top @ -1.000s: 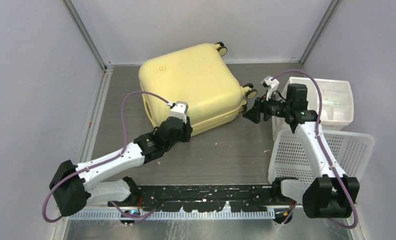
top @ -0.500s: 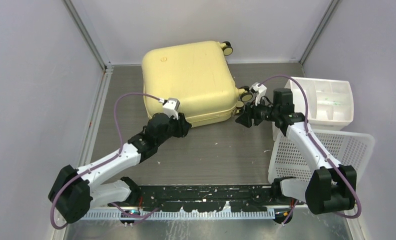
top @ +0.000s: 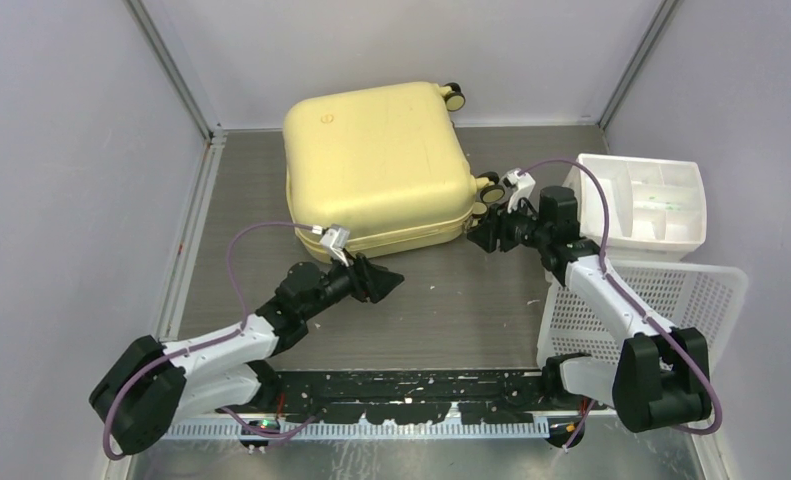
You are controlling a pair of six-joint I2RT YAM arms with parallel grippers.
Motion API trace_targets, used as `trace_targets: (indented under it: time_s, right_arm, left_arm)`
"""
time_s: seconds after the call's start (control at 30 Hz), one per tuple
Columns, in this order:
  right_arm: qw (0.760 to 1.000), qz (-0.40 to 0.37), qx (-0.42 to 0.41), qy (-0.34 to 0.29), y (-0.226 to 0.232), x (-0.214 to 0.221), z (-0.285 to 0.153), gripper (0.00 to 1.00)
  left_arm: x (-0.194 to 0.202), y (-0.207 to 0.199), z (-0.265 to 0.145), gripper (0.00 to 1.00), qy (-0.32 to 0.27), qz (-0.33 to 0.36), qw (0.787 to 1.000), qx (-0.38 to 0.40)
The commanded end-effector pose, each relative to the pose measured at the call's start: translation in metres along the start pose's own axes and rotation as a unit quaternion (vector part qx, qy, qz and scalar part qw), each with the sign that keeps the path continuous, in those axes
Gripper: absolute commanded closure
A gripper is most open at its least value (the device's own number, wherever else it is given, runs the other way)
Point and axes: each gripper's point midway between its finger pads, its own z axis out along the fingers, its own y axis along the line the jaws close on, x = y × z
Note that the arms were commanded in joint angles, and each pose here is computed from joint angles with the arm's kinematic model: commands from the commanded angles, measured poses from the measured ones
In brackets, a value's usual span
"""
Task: Open, take out, and arrange the luggage
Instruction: Adjust the luggage at the center of the board.
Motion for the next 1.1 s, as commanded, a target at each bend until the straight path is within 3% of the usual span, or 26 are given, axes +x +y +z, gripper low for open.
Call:
trace_targets:
  time_s: [0.0, 0.1, 0.2, 0.3, 0.37, 0.53, 0.6, 0.7, 0.9, 1.07]
  right_arm:
    - [0.997, -0.055, 0.022, -0.04, -0.001, -0.036, -0.01, 0.48]
    - [0.994, -0.099, -0.046, 0.008, 0.019, -0.034, -0.027, 0.43]
    - [0.989, -0.125, -0.073, 0.01, 0.035, -0.047, -0.04, 0.33]
    - [0.983, -0.165, -0.077, 0.013, 0.038, -0.067, -0.045, 0.19]
    - [0.977, -0.182, -0.097, 0.052, 0.042, -0.064, -0.048, 0.11]
    - [0.942, -0.27, -0.145, 0.136, 0.035, -0.066, -0.053, 0.01]
    - [0.92, -0.319, -0.164, 0.156, 0.028, -0.072, -0.052, 0.0]
    - [0.908, -0.34, -0.171, 0.176, 0.015, -0.076, -0.043, 0.0]
    - [0.908, -0.331, -0.187, 0.179, 0.002, -0.095, -0.016, 0.0]
    - [0.909, -0.308, -0.201, 0.194, -0.006, -0.09, 0.005, 0.0]
  left_arm:
    - [-0.033, -0.026, 0.001, 0.38, -0.04, 0.008, 0.999, 0.023]
    - [-0.04, -0.01, -0.013, 0.38, -0.024, 0.027, 0.998, -0.05]
    - [-0.054, 0.004, -0.042, 0.37, -0.029, 0.049, 0.99, -0.127]
    - [-0.068, 0.008, -0.073, 0.25, -0.037, 0.062, 0.982, -0.173]
    - [-0.08, 0.003, -0.086, 0.17, -0.038, 0.068, 0.979, -0.186]
    - [-0.084, -0.004, -0.081, 0.11, 0.027, 0.053, 0.977, -0.205]
    - [-0.08, -0.004, -0.074, 0.11, 0.041, 0.03, 0.978, -0.204]
    - [-0.072, 0.002, -0.068, 0.11, 0.044, 0.003, 0.977, -0.207]
    - [-0.076, 0.043, -0.072, 0.07, 0.006, -0.049, 0.972, -0.23]
    - [-0.093, 0.068, -0.065, 0.13, -0.024, -0.099, 0.971, -0.217]
